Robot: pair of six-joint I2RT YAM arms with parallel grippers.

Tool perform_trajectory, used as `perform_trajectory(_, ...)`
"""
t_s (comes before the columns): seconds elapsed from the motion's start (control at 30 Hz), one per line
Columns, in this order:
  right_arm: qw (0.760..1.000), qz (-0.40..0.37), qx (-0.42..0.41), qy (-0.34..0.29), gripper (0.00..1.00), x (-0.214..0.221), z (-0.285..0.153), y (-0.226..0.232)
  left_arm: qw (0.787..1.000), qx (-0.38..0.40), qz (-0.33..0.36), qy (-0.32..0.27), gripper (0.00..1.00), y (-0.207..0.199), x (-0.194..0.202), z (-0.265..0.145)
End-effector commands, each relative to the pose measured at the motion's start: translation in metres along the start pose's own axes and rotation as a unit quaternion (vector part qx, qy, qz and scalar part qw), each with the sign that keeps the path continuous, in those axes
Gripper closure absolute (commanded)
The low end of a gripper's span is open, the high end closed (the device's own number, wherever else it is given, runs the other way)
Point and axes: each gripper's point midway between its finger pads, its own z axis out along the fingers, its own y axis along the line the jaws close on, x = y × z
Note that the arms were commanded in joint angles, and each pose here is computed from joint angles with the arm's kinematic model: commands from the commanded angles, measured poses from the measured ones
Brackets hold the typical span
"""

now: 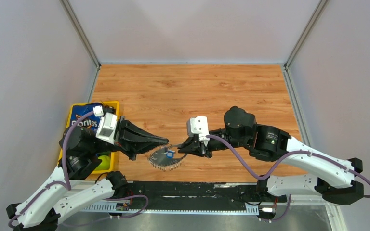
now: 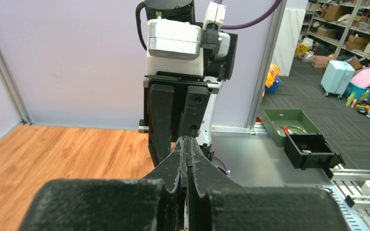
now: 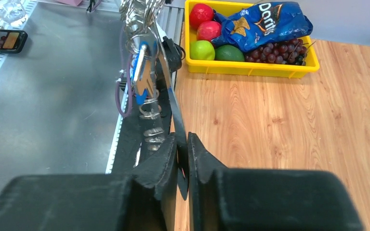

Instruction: Put the keys on the keyring

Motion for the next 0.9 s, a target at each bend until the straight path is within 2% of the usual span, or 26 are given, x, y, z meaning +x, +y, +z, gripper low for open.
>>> perform_trajectory(0.0, 0.999, -0.011, -0.009, -0.035, 0.94, -0.025, -0.01, 0.006, 0.999, 0.013, 0.031, -0.038, 1.0, -0.01, -0.028, -0.002)
perform_trajectory(0.03, 0.999, -0.012, -0.008, -0.037, 1.0, -0.026, -0.011, 0.006, 0.999, 0.012, 0.032, -0.037, 1.0, -0.01, -0.027, -0.002)
perform_trajectory(0.23, 0.998, -0.011, -0.006, -0.054, 1.0, -0.03, -0.02, 0.01, 0.998, -0.03, 0.044, -0.031, 1.0, 0.006, -0.026, -0.003)
perform_trajectory(0.3, 0.999, -0.002, 0.001, -0.051, 1.0, -0.028, -0.019, 0.008, 0.997, -0.067, 0.039, -0.023, 0.91, 0.018, -0.02, -0.007)
perform_trajectory(0.4, 0.999, 0.018, 0.028, -0.04, 1.0, -0.022, -0.017, -0.001, 0.993, -0.105, 0.044, -0.033, 0.64, 0.027, -0.024, -0.014)
perform_trajectory(0.47, 0.998, 0.032, 0.051, -0.031, 1.0, -0.017, -0.017, -0.009, 0.991, -0.124, 0.048, -0.036, 0.54, 0.031, -0.027, -0.019)
perform_trajectory(0.63, 0.991, 0.07, 0.114, 0.006, 1.0, 0.006, -0.013, -0.03, 0.977, -0.211, 0.038, -0.017, 0.37, 0.058, -0.024, -0.031)
perform_trajectory(0.87, 0.962, 0.141, 0.216, 0.094, 1.0, 0.076, -0.002, -0.061, 0.956, -0.292, 0.028, 0.023, 0.24, 0.085, -0.005, -0.046)
